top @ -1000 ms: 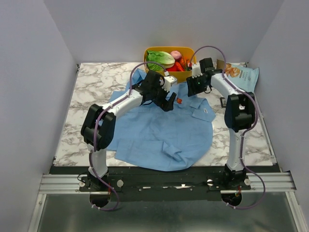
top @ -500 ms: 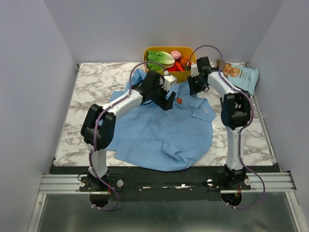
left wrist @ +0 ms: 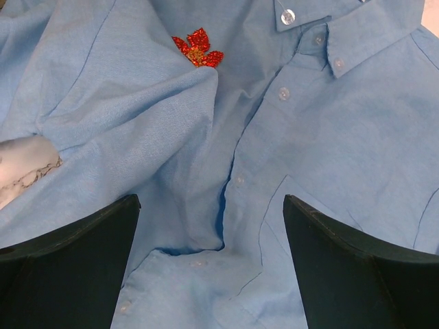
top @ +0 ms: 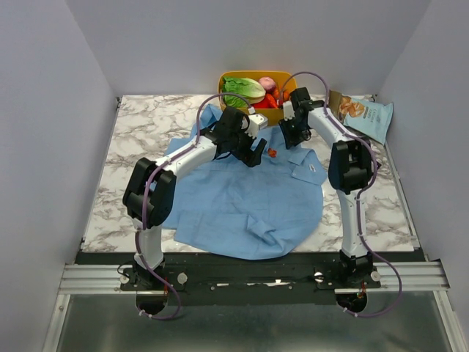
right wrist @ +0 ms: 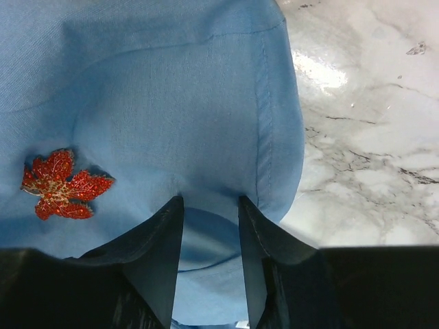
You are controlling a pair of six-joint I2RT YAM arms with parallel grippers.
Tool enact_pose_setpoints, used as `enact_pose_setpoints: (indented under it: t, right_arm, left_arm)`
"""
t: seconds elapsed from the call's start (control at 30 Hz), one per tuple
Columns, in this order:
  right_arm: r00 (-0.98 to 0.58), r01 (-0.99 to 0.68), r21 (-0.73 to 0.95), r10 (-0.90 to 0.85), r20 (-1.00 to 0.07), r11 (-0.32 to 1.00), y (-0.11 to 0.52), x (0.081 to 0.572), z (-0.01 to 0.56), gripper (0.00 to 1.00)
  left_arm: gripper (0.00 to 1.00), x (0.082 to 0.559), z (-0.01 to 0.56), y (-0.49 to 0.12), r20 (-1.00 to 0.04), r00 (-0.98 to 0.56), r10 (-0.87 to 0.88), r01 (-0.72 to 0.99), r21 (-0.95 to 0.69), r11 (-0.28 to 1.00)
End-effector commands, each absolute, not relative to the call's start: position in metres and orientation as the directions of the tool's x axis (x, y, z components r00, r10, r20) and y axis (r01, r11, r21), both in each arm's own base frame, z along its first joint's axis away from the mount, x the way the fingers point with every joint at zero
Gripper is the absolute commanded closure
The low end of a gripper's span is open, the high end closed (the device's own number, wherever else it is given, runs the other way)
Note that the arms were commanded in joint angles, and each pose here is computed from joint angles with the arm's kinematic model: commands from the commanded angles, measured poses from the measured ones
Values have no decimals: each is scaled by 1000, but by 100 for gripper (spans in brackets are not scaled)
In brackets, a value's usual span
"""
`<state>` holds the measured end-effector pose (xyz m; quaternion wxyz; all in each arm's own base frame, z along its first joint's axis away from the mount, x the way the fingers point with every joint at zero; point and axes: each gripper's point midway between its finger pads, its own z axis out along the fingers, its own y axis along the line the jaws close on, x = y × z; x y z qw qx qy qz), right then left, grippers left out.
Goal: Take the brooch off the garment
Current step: Adjust the clothes at the center of the board.
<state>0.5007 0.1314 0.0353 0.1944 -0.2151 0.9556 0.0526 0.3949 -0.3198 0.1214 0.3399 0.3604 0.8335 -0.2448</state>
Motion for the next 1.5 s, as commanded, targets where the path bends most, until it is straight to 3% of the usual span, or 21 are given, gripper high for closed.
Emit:
enact_pose_setpoints:
  t: [0.0,0.1,0.13,0.17,0.27,0.57,0.6,0.63,0.67,0.77,1.0,1.47]
  right_arm:
    - [-842,-454,-10,-433,-322,891,127,495,30,55]
    - [-846,-468,-4,-449,-288,884,126,490,25,63]
    - [-843,-472,-8,-453,-291,882,126,492,28,69]
    - [-843,-476,-6,-458,-284,880,127,491,27,82]
    - [-843,-477,-10,-461,-278,879,127,490,27,99]
    - [-815,-485,-36,-466,-344,874,127,493,45,99]
    - [-812,-481,-49,-465,-353,876,124,494,46,98]
    - [-807,-479,-59,-466,-364,876,124,495,51,93]
    - [-804,-475,-68,-464,-372,878,122,496,55,81]
    - [-803,-467,-89,-464,-374,880,117,499,59,68]
    - [-807,-440,-80,-433,-402,894,110,508,68,49]
    - [-859,-429,8,-405,-314,903,104,487,37,47]
  left_arm:
    - [5,401,119,-316,-735,-519,436,751,-150,643]
    - [5,400,120,-314,-730,-524,439,750,-151,644]
    - [5,399,120,-315,-730,-522,441,751,-149,643]
    - [6,400,121,-314,-732,-521,439,750,-147,645]
    - [11,399,121,-313,-732,-521,439,749,-146,646]
    - [32,404,125,-307,-745,-518,421,732,-132,668]
    - [32,405,125,-307,-745,-519,420,732,-133,668]
    - [33,406,127,-306,-747,-518,417,730,-133,670]
    - [32,406,127,-306,-747,-517,418,731,-132,669]
    - [31,407,128,-307,-747,-518,417,731,-133,669]
    - [31,407,130,-308,-749,-518,412,734,-143,664]
    - [31,399,134,-306,-754,-520,401,735,-156,660]
